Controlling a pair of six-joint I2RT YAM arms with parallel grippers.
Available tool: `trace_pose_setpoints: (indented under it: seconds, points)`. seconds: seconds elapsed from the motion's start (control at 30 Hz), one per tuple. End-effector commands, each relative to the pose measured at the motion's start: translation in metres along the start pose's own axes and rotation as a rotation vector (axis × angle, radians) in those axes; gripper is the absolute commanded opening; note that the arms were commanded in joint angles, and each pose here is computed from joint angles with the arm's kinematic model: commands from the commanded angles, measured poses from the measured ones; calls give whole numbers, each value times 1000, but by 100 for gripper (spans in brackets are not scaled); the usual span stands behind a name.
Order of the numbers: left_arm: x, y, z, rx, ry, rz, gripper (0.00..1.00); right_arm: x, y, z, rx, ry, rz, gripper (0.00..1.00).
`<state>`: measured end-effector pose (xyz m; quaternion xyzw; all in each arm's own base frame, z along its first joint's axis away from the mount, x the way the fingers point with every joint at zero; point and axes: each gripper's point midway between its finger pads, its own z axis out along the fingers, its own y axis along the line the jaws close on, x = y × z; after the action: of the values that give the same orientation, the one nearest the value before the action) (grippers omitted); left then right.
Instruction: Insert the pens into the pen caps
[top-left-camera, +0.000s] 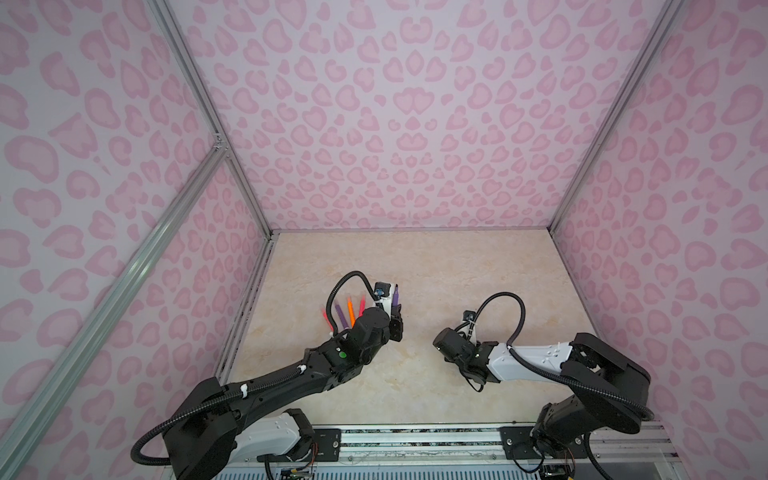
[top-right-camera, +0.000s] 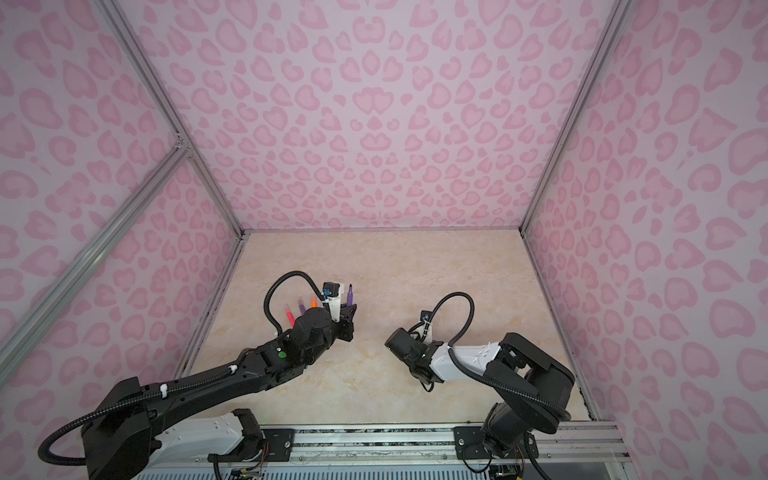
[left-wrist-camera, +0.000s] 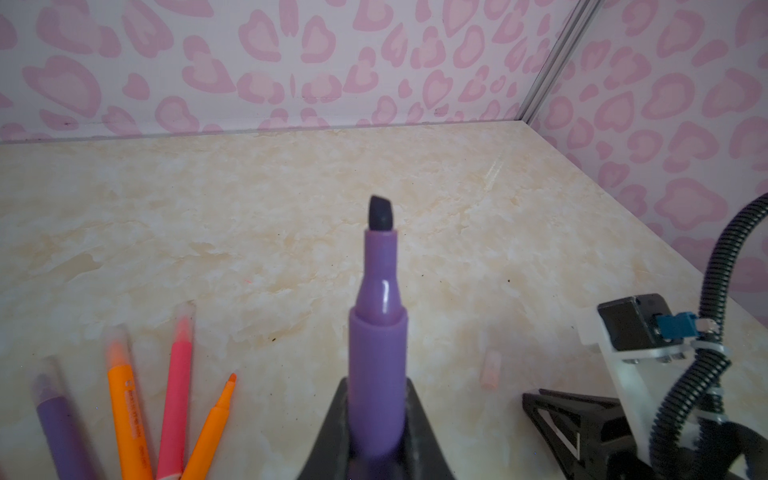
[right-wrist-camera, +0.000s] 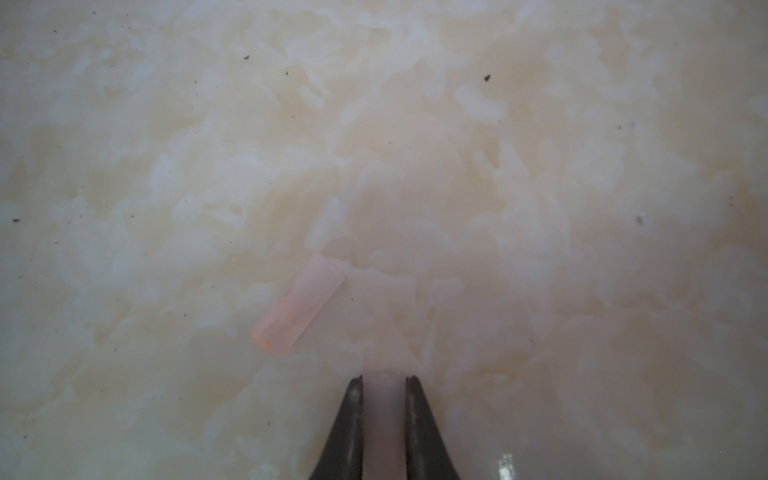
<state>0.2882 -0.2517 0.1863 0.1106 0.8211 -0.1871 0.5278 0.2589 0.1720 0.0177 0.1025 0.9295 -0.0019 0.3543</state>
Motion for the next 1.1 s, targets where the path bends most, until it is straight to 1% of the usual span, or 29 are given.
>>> trace_pose_setpoints:
  seconds: [0.0,0.2,0.5,0.67,0.8,0.87,0.93,1.0,1.07]
  points:
    - [-7,-5,0,20,-18,-18,4,0,-7,-2,15,-9,12,8]
    - [-7,-6,0,30,-25,-31,4,-14,-8,-13,-16,-39,46,5]
    - [-5,-12,0,65,-25,-38,3,-56,-10,-42,-63,-120,103,3]
    - [-6,-18,-2,103,-27,-39,4,-101,-4,-71,-154,-206,186,0]
    - [-8,-23,-4,137,-38,-50,4,-156,7,-112,-255,-327,251,1]
    - [-9,-24,-6,147,-45,-52,4,-177,12,-127,-302,-356,273,1]
    - [-9,-25,-6,155,-39,-55,4,-184,14,-128,-325,-345,290,0]
    - [-8,-34,-6,199,-24,-52,4,-178,13,-116,-332,-334,298,0]
    - [-4,-45,-5,256,4,-44,4,-165,12,-94,-367,-305,324,0]
